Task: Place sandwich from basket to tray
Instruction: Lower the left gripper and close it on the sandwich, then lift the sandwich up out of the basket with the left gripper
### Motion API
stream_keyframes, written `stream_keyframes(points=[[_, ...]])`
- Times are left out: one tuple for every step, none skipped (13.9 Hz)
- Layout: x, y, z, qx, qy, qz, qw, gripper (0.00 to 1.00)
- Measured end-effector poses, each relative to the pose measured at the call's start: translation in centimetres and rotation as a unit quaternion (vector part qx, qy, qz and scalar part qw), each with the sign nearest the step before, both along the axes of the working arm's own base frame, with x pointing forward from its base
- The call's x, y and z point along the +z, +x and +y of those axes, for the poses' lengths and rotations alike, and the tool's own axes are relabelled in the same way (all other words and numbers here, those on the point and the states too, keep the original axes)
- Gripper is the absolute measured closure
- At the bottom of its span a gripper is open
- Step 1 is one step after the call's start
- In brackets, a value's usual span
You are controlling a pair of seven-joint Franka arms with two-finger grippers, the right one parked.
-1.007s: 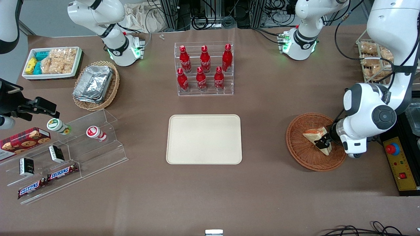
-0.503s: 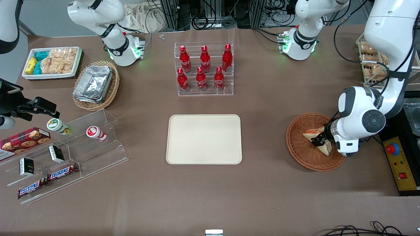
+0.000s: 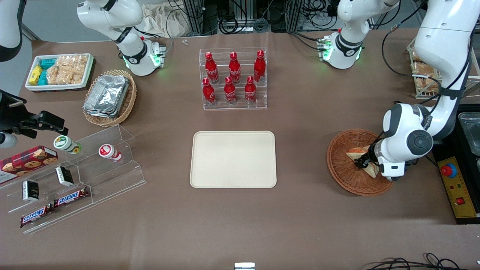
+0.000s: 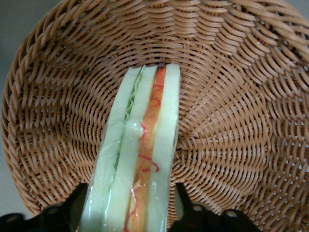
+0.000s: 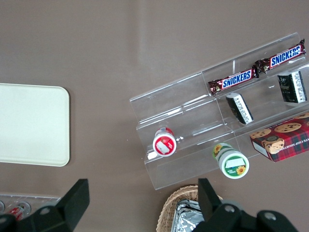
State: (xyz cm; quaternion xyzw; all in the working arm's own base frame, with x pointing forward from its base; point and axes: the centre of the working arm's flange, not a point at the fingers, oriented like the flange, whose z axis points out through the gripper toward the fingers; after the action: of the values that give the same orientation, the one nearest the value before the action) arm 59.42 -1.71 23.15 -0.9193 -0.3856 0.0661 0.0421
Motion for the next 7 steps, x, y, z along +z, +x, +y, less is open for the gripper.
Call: stream_keyframes(points=[[0.02, 0.02, 0.00, 0.001, 0.000, -0.001, 1.0000, 0.33], [0.08, 0.08, 0.00, 0.004, 0.000, -0.002, 1.0000, 0.46], [0.16, 0.15, 0.01, 0.007, 0.001, -0.003, 1.0000, 0.55], [0.21, 0.21, 0.03, 0.010, 0.002, -0.004, 0.9999, 0.61], [0.31, 0.29, 0.05, 0.012, 0.002, -0.005, 0.9999, 0.63], [0.54, 0.47, 0.09, 0.015, 0.003, -0.008, 0.9998, 0.65], [0.98, 0.75, 0.18, 0.018, 0.004, -0.011, 0.9998, 0.66]])
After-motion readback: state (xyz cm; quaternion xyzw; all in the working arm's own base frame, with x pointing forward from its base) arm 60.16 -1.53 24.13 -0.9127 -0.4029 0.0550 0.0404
